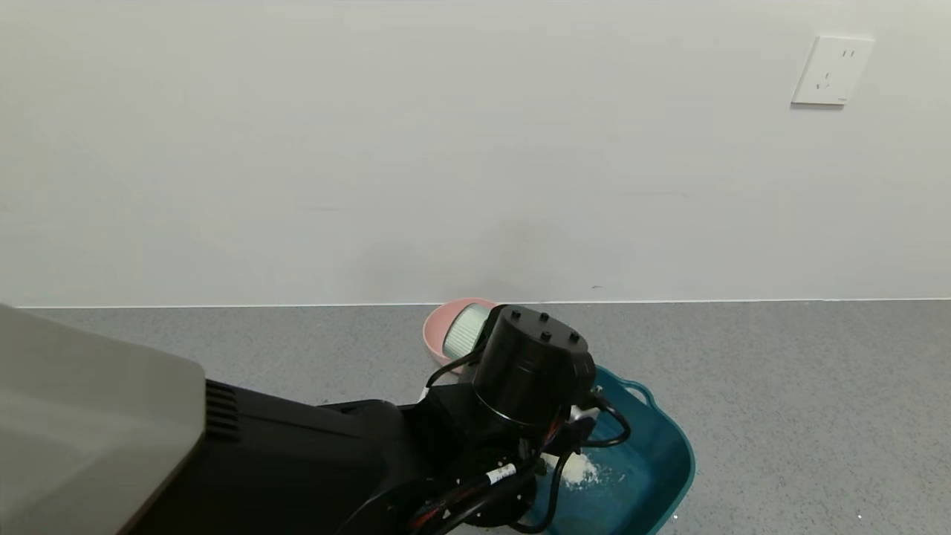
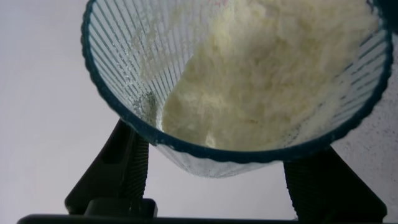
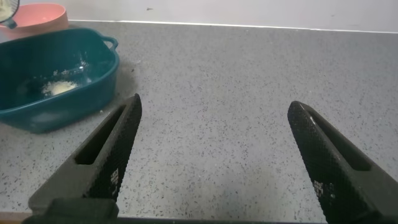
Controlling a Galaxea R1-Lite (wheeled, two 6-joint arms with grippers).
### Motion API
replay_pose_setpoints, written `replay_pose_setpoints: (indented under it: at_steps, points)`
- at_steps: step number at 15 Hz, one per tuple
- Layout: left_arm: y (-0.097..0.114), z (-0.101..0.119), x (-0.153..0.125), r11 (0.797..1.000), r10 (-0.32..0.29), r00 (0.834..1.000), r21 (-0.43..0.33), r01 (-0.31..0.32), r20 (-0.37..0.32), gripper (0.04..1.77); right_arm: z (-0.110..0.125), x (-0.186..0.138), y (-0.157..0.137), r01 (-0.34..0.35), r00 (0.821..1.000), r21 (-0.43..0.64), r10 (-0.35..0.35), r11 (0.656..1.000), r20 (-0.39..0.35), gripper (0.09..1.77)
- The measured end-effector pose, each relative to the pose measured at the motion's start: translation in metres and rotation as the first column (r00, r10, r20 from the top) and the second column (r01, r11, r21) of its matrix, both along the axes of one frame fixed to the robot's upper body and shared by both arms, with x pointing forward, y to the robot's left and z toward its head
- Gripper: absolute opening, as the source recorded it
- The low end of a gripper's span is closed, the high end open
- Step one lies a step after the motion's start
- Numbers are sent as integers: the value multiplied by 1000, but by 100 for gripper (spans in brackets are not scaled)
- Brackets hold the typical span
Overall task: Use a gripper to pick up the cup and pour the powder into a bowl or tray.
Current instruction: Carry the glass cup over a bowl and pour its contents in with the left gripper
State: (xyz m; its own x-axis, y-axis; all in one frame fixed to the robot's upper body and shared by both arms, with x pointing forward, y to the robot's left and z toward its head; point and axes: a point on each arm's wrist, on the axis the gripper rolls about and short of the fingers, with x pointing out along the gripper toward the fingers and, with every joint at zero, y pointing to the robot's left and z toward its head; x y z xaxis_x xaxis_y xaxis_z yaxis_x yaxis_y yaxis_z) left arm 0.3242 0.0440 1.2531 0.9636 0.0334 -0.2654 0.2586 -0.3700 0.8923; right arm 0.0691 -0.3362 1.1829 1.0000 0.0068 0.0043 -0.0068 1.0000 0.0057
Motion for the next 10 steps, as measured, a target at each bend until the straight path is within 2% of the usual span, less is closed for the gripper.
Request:
replay_pose_setpoints:
  at_steps: [10]
  points:
    - [-10, -10, -16, 997, 26, 999, 76, -28, 17, 125, 0, 0, 0, 0, 1000, 0, 0, 1000, 0, 171]
